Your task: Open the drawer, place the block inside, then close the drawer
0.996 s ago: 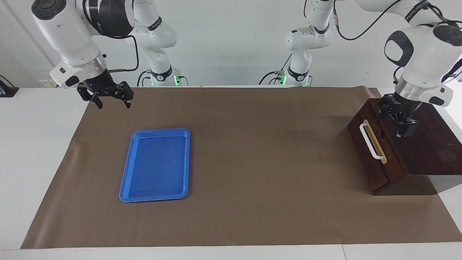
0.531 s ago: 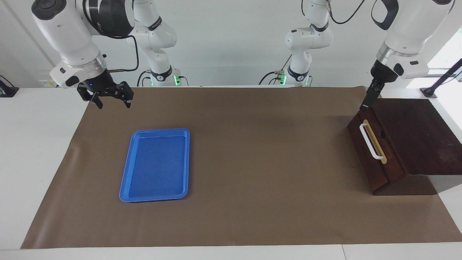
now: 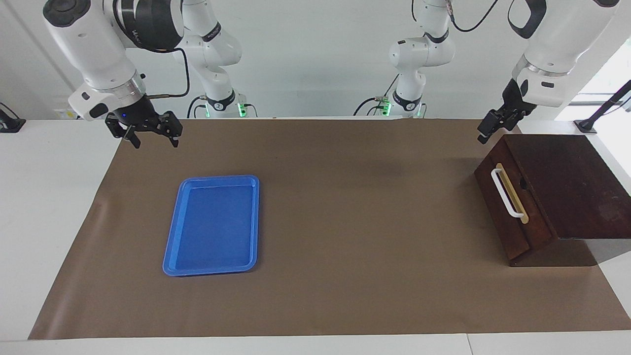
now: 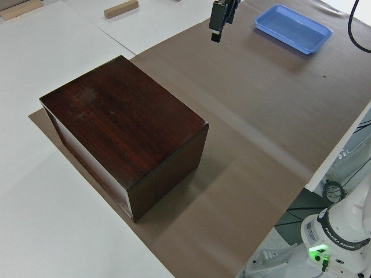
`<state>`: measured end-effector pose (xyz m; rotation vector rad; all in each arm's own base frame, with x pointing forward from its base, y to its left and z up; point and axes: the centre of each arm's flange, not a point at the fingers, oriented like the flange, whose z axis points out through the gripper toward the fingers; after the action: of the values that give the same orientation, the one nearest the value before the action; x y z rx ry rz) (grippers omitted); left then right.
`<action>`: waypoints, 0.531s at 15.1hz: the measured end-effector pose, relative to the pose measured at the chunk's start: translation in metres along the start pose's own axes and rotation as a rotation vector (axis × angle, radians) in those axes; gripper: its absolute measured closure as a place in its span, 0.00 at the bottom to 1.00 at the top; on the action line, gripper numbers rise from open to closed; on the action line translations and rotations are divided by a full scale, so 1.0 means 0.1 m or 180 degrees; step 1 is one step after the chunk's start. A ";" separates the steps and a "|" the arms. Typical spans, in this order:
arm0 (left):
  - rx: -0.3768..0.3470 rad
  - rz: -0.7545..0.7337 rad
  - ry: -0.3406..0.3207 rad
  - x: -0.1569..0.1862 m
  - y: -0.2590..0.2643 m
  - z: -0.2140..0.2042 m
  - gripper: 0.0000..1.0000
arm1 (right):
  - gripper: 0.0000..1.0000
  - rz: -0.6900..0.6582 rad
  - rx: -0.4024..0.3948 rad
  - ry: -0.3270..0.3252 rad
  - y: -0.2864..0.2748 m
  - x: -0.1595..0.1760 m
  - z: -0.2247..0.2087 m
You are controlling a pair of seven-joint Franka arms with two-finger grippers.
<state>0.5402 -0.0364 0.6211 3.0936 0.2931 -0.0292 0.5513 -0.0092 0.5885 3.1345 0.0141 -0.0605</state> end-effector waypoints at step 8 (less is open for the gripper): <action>0.0015 0.0505 -0.0077 -0.02 0.03 0.04 0.00 | 0.00 0.0000 0.0000 0.0010 0.00 -0.01 -0.02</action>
<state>0.5389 -0.0398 0.6174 3.1075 0.0462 -0.0630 0.5505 -0.0092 0.5902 3.1346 0.0142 -0.0557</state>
